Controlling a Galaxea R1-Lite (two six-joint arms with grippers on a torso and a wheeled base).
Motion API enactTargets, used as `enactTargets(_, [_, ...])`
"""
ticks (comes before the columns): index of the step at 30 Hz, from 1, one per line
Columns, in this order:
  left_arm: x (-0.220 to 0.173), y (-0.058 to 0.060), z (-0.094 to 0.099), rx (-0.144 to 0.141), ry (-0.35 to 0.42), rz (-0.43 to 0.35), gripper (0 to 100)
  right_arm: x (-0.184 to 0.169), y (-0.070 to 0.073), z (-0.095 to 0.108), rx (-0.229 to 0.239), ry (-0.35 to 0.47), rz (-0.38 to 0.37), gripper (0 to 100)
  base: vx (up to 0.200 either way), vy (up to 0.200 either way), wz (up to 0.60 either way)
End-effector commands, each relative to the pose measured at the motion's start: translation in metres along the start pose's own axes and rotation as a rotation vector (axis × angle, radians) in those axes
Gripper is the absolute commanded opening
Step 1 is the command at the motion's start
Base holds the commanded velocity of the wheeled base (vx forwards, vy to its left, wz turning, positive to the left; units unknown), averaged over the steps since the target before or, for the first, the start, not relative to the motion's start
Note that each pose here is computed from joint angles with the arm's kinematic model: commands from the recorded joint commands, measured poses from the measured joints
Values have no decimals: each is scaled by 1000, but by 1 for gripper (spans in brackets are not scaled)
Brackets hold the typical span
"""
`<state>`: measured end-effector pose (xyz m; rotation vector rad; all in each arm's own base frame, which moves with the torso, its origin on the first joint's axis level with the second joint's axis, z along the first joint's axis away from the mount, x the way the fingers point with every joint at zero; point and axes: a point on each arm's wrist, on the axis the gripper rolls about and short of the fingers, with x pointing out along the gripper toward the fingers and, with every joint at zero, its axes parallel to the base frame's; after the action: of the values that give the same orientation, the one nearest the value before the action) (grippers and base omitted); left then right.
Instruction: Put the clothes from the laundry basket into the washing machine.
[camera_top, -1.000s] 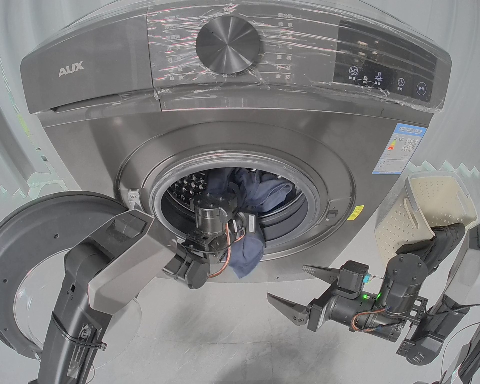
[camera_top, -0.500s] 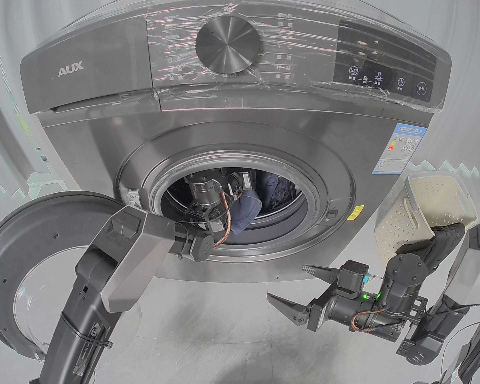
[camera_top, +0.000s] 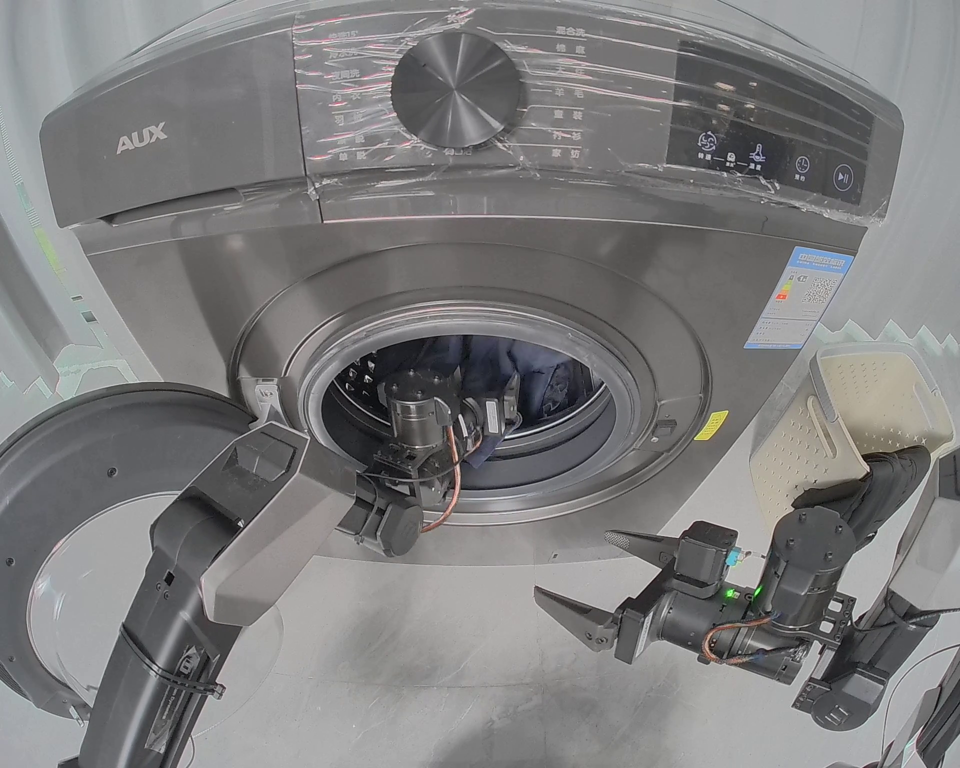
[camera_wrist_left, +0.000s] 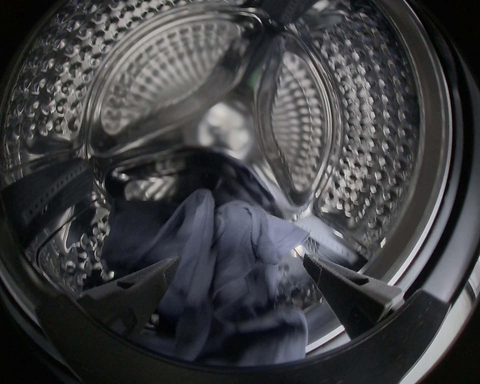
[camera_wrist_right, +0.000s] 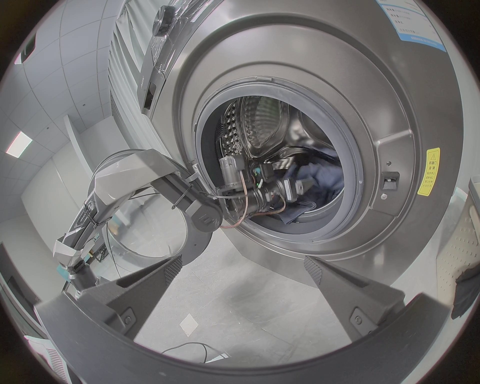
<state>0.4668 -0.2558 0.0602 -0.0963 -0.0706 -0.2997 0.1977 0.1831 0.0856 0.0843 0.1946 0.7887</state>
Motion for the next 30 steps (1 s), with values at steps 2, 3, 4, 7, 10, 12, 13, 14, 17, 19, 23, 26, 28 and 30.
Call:
enactTargets(2, [-19,-3,-8,27,115,-16,100,0,1,0,-1,-2,2,100,0,0,0])
enactTargets(3, [-20,-3,-11,31,126,-17,100,0,1,0,-1,-1,4,100,0,0,0])
enactTargets(4, [-20,-3,-13,34,134,-21,100,0,1,0,-1,-1,5,100,0,0,0])
enactTargets(7, [-19,-2,-20,38,146,-22,100,0,1,0,-1,-1,5,100,0,0,0])
enactTargets(10, [-18,-1,-24,40,149,-20,100,0,1,0,-1,-1,5,100,0,0,0])
enactTargets(12, [-18,0,-25,40,149,-19,100,0,1,0,-1,-1,5,100,0,0,0])
enactTargets(13, [-18,1,-25,41,151,-17,100,0,1,0,-1,-1,5,100,0,0,0])
enactTargets(14, [-18,2,-25,41,151,-16,0,0,1,0,-1,0,5,100,0,0,0])
enactTargets(17, [-17,1,-23,39,144,-18,0,0,2,0,-1,1,7,100,0,0,0])
enactTargets(19, [-15,0,-18,31,122,-19,0,0,2,0,-1,1,7,100,0,0,0])
enactTargets(23, [-4,-2,-4,7,48,-14,0,0,2,0,-1,-1,7,100,0,0,0])
enactTargets(26, [7,-4,15,-26,-43,-7,0,1,1,0,-1,-3,6,100,0,0,0])
enactTargets(28, [11,-5,20,-49,-75,0,0,0,1,0,-1,-1,5,100,0,0,0])
enactTargets(30, [14,-5,19,-61,-93,12,0,0,1,0,-1,-1,5,100,0,0,0])
